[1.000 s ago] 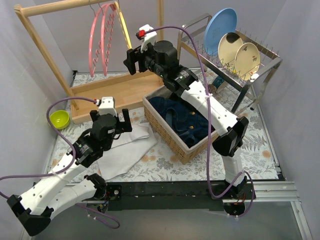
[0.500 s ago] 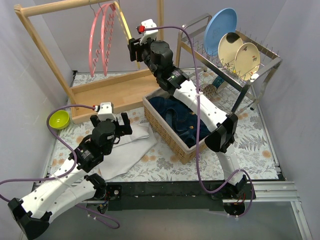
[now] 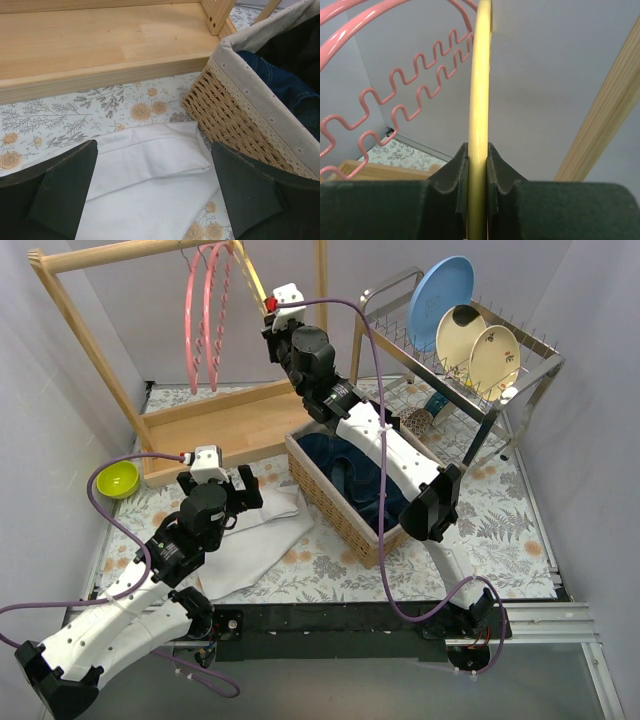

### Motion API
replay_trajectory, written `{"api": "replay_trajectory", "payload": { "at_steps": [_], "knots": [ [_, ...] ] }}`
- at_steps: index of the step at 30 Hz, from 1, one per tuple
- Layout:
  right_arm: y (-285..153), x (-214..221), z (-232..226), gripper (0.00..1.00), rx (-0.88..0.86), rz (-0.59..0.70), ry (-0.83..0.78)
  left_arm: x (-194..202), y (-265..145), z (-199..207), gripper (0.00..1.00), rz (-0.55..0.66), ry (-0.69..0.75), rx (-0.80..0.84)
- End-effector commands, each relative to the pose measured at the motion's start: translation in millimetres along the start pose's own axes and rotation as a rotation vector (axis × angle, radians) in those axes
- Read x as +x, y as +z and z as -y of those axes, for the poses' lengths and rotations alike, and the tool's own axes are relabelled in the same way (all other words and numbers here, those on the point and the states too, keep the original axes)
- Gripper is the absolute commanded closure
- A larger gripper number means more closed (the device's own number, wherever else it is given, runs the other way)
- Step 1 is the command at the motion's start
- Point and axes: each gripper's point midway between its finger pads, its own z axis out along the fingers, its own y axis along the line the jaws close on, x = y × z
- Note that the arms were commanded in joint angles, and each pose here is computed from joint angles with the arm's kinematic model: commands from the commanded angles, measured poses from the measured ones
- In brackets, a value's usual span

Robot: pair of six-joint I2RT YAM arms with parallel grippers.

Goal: Place the skirt on the hanger
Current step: Grab a hanger with the right arm

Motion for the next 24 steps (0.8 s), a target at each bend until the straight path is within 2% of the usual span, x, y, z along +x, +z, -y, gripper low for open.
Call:
{"api": "replay_trajectory", "payload": {
  "at_steps": [1,6,10,19,24],
  "knots": [
    [-11,-87,27,0.99,0.097,0.205,0.036,-1,1,-1,0.02,0.01,-0.017,0.002],
    [-23,-121,37,0.99,0.114,0.256,0.049,-1,1,-1,0.02,0.012,-0.021,0.001],
    [-31,-129,39,0.99,0.096,0.241,0.058,-3,0,-2,0.02,0.018,-0.028,0.002],
    [-50,-119,27,0.99,-0.006,0.121,0.071,-4,-2,1,0.02,0.021,-0.029,0.027],
    [-75,-118,25,0.99,-0.069,0.047,0.064,-5,-3,4,0.02,0.024,-0.023,0.05]
  ]
}}
